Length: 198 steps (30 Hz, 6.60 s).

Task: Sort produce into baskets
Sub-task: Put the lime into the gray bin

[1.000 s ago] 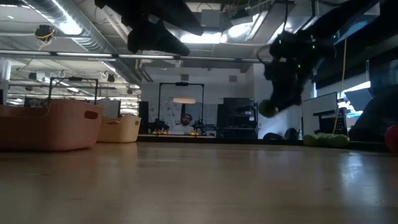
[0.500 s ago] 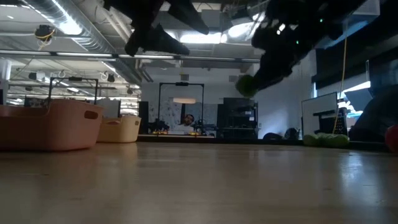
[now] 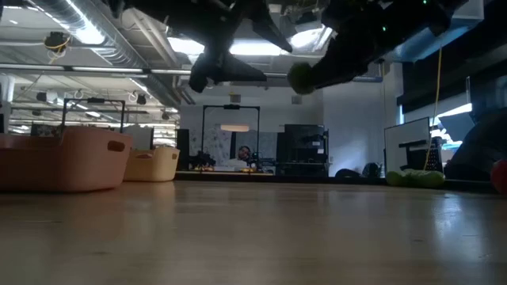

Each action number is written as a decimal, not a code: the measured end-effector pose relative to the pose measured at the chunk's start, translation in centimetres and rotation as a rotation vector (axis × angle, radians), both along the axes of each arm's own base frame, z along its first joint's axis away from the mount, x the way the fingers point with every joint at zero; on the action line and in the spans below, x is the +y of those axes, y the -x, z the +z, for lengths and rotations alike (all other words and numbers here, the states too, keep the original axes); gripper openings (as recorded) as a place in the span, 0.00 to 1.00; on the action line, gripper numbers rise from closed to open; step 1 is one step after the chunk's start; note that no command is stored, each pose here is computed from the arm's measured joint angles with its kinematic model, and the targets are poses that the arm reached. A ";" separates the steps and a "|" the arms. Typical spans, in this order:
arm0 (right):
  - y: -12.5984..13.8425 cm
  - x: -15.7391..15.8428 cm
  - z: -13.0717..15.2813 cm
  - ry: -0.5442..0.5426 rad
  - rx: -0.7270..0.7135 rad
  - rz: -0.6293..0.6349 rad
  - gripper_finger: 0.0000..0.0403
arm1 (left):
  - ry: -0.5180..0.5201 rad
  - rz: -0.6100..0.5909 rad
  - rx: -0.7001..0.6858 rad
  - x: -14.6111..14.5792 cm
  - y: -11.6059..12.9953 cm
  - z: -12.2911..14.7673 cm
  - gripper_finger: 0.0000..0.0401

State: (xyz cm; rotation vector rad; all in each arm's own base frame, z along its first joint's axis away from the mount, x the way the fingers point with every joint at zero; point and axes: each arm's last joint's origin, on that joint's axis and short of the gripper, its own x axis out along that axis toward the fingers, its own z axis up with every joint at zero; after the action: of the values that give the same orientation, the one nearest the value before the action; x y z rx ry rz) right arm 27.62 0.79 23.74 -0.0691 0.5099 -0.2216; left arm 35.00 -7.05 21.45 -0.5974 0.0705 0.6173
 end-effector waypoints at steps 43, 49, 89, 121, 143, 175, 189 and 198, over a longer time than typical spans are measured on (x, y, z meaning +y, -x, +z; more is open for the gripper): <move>-2.0 1.8 -0.6 -0.067 -0.133 0.061 0.35 | -0.046 -0.039 -0.015 1.2 -0.9 0.1 0.47; -2.0 1.8 -0.6 -0.066 -0.133 0.059 0.42 | -0.062 -0.043 -0.010 1.2 -0.9 0.1 0.35; 7.5 0.6 -8.8 -0.140 0.440 -0.150 0.71 | 0.052 -0.570 0.330 -10.4 8.5 9.7 0.36; 6.7 0.6 -8.4 -0.086 0.352 -0.120 0.71 | 0.645 -0.018 0.973 -17.4 20.8 2.4 0.36; 6.8 0.6 -8.4 -0.085 0.354 -0.120 0.71 | 0.519 0.057 1.124 -17.7 20.7 0.0 0.65; 6.3 -6.0 -5.1 0.027 0.387 -0.526 0.71 | 0.213 -0.199 0.705 -9.7 11.2 4.9 0.65; 11.2 -16.4 -4.7 -0.130 0.370 -0.850 0.71 | 0.083 -0.278 0.649 -8.1 8.8 3.0 0.65; 14.0 -19.7 -3.8 -0.165 0.314 -0.948 0.70 | 0.049 -0.295 0.600 -7.0 7.9 1.4 0.66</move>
State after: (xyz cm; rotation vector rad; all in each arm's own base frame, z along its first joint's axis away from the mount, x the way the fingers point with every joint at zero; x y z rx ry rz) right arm 13.66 -18.88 19.95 0.3140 0.8478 -1.1055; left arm 27.15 -14.05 22.86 -0.4212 0.7258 0.4895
